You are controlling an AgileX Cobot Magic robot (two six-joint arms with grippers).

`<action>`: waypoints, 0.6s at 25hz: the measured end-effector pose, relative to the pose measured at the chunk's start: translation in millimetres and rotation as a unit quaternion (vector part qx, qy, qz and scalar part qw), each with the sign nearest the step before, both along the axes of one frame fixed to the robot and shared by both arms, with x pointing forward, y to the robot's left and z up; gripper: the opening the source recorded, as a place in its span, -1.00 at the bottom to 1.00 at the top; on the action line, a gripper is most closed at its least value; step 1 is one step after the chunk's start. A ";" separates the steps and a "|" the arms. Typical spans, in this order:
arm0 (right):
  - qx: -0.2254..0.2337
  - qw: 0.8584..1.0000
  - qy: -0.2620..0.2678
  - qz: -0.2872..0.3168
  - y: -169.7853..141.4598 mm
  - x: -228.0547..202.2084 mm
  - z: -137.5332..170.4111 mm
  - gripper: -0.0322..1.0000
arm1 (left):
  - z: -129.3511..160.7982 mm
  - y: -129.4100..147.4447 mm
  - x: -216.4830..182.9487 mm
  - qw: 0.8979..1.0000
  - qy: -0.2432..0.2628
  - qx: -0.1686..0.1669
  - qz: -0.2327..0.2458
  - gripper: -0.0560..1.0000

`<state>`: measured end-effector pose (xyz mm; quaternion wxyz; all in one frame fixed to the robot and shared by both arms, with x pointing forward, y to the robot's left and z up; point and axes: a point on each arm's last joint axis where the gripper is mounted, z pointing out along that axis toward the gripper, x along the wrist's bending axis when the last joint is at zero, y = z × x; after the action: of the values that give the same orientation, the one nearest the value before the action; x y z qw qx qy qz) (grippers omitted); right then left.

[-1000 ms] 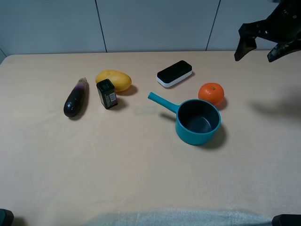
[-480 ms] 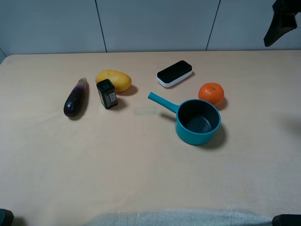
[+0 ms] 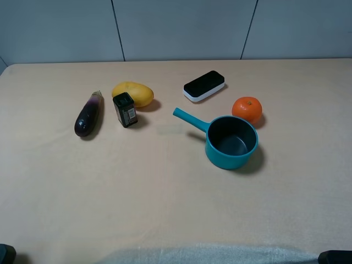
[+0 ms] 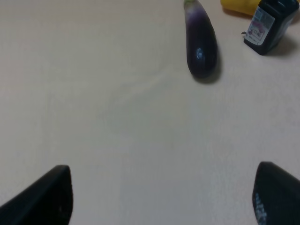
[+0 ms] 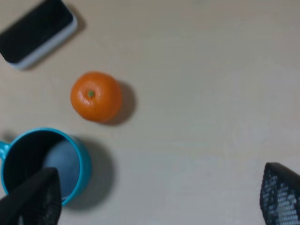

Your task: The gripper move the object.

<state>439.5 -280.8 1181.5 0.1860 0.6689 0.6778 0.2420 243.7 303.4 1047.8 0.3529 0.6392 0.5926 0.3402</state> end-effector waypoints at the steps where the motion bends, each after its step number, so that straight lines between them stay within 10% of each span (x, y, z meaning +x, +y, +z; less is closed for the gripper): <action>1: -0.001 1.000 -0.014 -0.002 -1.1 -7.8 5.4 0.30 | 0.0 0.0 0.0 1.000 0.000 0.000 0.000 0.57; 15: -0.080 0.995 0.015 -0.065 -23.5 -71.3 -45.7 0.30 | 0.0 0.0 0.0 1.000 0.000 0.000 0.000 0.57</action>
<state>368.2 -304.3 1135.8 0.2440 0.6978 0.6529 0.1650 243.7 303.4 1047.8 0.3529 0.6392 0.5926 0.3402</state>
